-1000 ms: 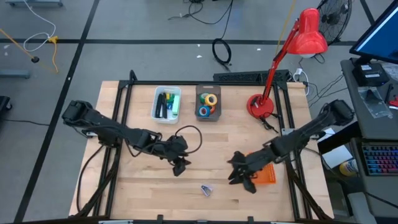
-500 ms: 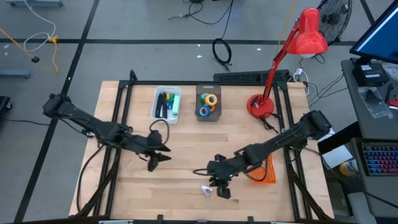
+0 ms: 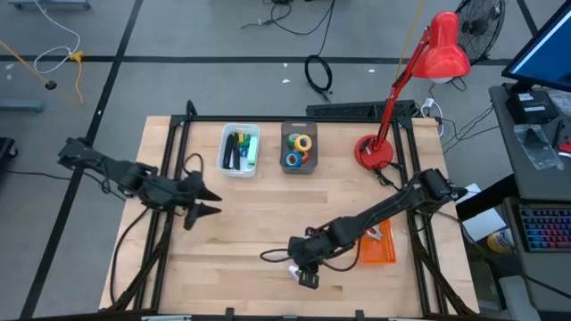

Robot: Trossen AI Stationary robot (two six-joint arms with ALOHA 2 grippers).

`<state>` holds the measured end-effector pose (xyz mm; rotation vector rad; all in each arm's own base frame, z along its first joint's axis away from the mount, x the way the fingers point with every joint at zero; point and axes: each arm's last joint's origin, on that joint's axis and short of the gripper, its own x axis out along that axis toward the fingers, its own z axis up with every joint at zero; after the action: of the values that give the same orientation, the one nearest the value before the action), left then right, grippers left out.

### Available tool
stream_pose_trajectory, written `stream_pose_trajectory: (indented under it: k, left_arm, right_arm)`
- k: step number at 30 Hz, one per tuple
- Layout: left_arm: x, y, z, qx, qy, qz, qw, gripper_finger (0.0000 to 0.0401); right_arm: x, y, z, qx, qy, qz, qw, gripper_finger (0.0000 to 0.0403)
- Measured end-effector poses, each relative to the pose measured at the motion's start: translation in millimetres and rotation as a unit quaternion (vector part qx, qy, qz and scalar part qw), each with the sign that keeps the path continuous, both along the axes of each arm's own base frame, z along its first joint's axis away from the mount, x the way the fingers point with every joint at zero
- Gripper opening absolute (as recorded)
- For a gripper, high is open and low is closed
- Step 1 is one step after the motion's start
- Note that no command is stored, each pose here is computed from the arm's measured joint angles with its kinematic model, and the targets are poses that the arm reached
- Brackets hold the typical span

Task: Pick and place Stapler, Stapler remover, tape
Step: Put the purple staple remover into the orange basket

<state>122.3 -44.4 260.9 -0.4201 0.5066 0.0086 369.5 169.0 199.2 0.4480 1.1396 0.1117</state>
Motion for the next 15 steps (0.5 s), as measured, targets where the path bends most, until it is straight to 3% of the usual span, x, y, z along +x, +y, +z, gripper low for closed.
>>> stream_pose_trajectory:
  k: [15]
  left_arm:
    - [-35.6,17.7,2.9,0.035,-0.016,0.025,0.999,0.0202]
  right_arm:
    - [-2.4,-4.8,-2.7,0.001,0.028,-0.003,1.0,0.0089]
